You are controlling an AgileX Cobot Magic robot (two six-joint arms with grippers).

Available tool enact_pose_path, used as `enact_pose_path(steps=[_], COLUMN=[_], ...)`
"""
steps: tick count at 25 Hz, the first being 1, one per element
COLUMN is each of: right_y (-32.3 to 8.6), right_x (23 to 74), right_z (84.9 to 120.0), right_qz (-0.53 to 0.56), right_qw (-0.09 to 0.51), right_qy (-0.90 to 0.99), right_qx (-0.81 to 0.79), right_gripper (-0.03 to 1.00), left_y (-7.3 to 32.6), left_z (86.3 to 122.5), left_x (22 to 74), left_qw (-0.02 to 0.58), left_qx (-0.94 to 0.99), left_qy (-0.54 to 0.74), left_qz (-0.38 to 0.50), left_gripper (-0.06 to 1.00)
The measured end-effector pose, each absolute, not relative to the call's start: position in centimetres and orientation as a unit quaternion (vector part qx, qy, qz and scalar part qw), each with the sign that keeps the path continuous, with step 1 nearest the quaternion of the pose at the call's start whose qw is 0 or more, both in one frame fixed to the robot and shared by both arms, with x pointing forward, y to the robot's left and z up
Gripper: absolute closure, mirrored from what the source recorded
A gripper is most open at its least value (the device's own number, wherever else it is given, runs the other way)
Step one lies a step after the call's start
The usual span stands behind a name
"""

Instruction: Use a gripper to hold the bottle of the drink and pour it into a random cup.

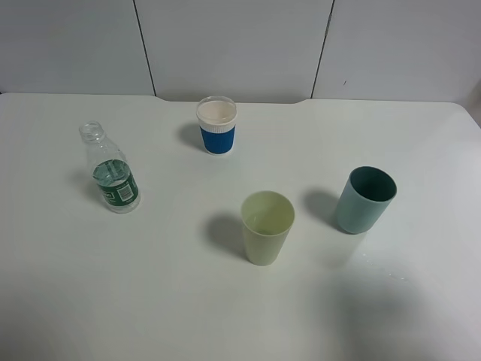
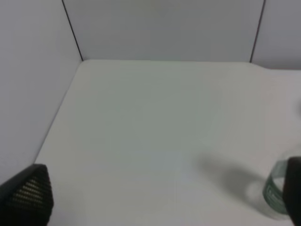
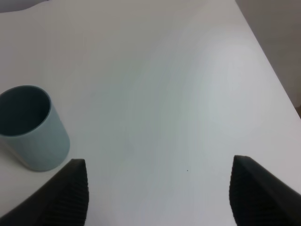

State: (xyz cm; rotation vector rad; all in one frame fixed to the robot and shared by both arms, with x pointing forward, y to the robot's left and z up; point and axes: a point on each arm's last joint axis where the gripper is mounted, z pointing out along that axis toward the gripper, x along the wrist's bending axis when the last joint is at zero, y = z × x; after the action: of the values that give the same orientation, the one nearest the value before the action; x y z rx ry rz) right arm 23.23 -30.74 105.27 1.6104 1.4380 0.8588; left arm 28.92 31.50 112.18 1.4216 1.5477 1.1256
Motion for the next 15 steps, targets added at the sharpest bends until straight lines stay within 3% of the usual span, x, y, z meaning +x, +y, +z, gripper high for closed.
enact_pose_path(steps=[15], right_y=[-30.7], right_x=[23.2], right_z=[105.3], right_qz=[0.339], right_qw=[0.398], right_qy=[0.568], right_qx=[0.636], right_gripper=[0.33], left_y=[31.5], left_z=[110.5], left_x=[24.4], left_qw=[0.373], left_qx=[0.548], left_qy=[0.64], left_qz=[0.388], left_gripper=[-0.05])
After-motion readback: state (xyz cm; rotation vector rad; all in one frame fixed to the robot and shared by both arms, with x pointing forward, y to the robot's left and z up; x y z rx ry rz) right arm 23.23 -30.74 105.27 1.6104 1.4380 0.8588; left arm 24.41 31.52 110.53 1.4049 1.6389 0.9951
